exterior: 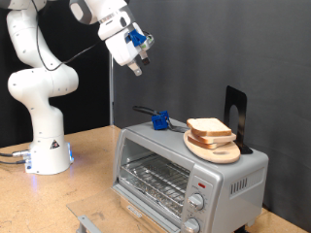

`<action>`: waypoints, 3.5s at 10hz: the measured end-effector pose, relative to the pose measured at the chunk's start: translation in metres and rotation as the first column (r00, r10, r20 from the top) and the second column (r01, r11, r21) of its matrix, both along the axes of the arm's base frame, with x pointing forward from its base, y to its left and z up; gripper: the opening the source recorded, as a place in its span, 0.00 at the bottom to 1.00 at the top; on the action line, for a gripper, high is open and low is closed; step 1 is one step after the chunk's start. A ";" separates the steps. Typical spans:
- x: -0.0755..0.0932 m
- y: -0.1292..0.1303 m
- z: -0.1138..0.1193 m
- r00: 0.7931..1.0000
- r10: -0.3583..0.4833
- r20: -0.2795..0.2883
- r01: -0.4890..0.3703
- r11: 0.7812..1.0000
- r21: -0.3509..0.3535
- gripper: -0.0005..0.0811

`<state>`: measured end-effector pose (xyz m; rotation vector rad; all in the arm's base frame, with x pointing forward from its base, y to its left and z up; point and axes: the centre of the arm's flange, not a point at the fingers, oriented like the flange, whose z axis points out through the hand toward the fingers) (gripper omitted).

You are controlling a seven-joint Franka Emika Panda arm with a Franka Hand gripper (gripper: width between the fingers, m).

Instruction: Make a piece of toast with the oven

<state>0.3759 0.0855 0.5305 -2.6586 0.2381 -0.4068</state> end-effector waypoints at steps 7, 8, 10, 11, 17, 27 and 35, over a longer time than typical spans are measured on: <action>0.008 0.005 -0.022 0.995 -0.056 -0.083 0.057 0.998 0.015 0.99; 0.008 0.009 -0.024 0.994 -0.062 -0.087 0.061 0.998 -0.008 0.99; 0.010 0.019 -0.025 0.993 -0.090 -0.074 0.088 0.996 -0.030 0.99; 0.013 0.024 -0.026 0.993 -0.101 -0.055 0.100 0.994 -0.036 0.99; 0.014 0.055 -0.051 0.993 -0.090 -0.079 0.082 0.991 -0.102 0.99; -0.002 0.083 -0.115 1.000 -0.022 -0.004 0.021 0.971 -0.236 0.99; 0.001 0.092 -0.139 1.000 -0.012 -0.011 0.009 0.970 -0.242 0.99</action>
